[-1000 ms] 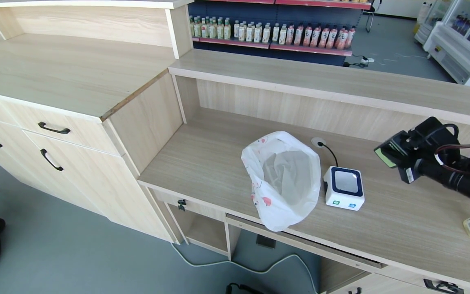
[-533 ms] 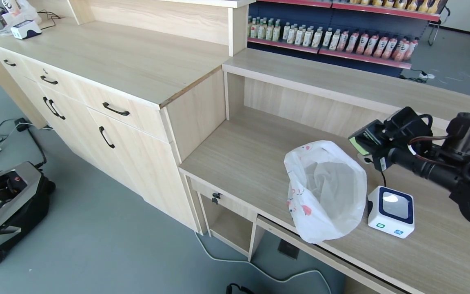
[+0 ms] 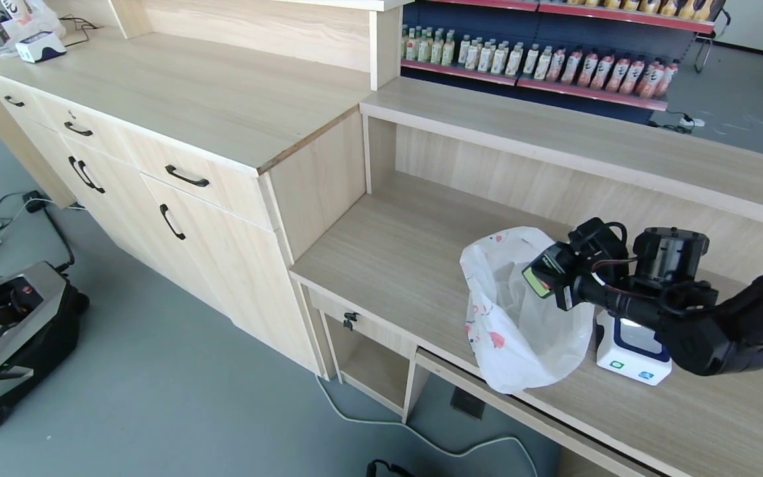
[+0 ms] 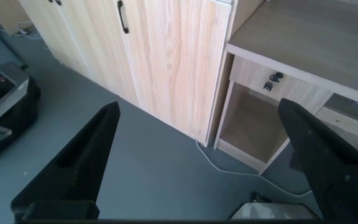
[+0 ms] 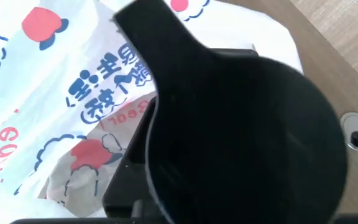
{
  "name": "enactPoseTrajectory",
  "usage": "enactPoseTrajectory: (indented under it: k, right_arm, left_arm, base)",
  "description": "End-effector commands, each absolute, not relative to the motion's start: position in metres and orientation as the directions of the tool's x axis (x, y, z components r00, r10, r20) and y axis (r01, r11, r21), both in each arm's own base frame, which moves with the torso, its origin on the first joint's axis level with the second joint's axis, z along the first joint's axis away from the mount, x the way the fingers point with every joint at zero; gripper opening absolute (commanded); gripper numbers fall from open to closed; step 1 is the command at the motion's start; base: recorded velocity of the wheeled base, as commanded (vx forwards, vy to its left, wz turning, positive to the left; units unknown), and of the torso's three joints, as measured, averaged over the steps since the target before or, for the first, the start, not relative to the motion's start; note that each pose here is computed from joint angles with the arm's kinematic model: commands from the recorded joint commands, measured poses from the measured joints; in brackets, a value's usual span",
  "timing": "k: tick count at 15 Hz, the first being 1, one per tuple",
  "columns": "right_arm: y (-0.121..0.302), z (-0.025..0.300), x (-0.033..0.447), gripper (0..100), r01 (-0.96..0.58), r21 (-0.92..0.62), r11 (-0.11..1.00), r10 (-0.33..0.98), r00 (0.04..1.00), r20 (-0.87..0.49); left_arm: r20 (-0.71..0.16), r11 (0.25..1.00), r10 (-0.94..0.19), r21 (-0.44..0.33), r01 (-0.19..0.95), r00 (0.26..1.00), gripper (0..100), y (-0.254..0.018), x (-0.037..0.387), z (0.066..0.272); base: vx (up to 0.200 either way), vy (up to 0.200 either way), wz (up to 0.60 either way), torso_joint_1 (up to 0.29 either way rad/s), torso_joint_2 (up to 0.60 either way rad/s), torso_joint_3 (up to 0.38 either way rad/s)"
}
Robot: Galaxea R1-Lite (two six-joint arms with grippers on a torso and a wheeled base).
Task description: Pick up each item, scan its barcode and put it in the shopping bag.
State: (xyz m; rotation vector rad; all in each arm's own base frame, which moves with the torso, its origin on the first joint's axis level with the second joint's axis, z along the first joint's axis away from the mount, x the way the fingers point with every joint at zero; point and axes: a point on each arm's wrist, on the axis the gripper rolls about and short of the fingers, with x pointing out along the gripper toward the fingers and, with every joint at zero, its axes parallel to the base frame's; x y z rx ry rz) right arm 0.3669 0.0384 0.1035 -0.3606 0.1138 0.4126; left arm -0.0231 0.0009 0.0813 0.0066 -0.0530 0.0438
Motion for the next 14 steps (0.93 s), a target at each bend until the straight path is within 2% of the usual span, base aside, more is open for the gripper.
enactPoseTrajectory:
  k: [1, 8, 13, 14]
  right_arm:
    - [0.041, 0.075, 0.378, 0, -0.436, -0.296, 0.85, 0.376, 0.895, -0.24]
    - [0.038, 0.055, 0.386, 0, -0.4, -0.306, 0.864, 0.32, 0.905, -0.279]
    - [0.037, 0.053, 0.389, 0, -0.395, -0.304, 0.867, 0.316, 0.907, -0.277]
    - [0.037, 0.054, 0.389, 100, -0.394, -0.298, 0.869, 0.318, 0.908, -0.274]
  left_arm:
    - [0.054, 0.999, 0.044, 0.005, -0.045, 0.998, 100, 0.001, -0.023, 0.081]
    - [0.054, 0.999, 0.044, 0.005, -0.045, 0.998, 100, 0.001, -0.023, 0.081]
    - [0.054, 0.999, 0.044, 0.005, -0.045, 0.998, 100, 0.001, -0.023, 0.081]
    - [0.054, 0.999, 0.044, 0.005, -0.045, 0.998, 100, 0.001, -0.023, 0.081]
  base:
    - [0.0, 0.0, 0.0, 0.0, 0.0, 0.0]
    - [0.0, 0.0, 0.0, 0.0, 0.0, 0.0]
    - [0.0, 0.0, 0.0, 0.0, 0.0, 0.0]
    - [0.0, 0.0, 0.0, 0.0, 0.0, 0.0]
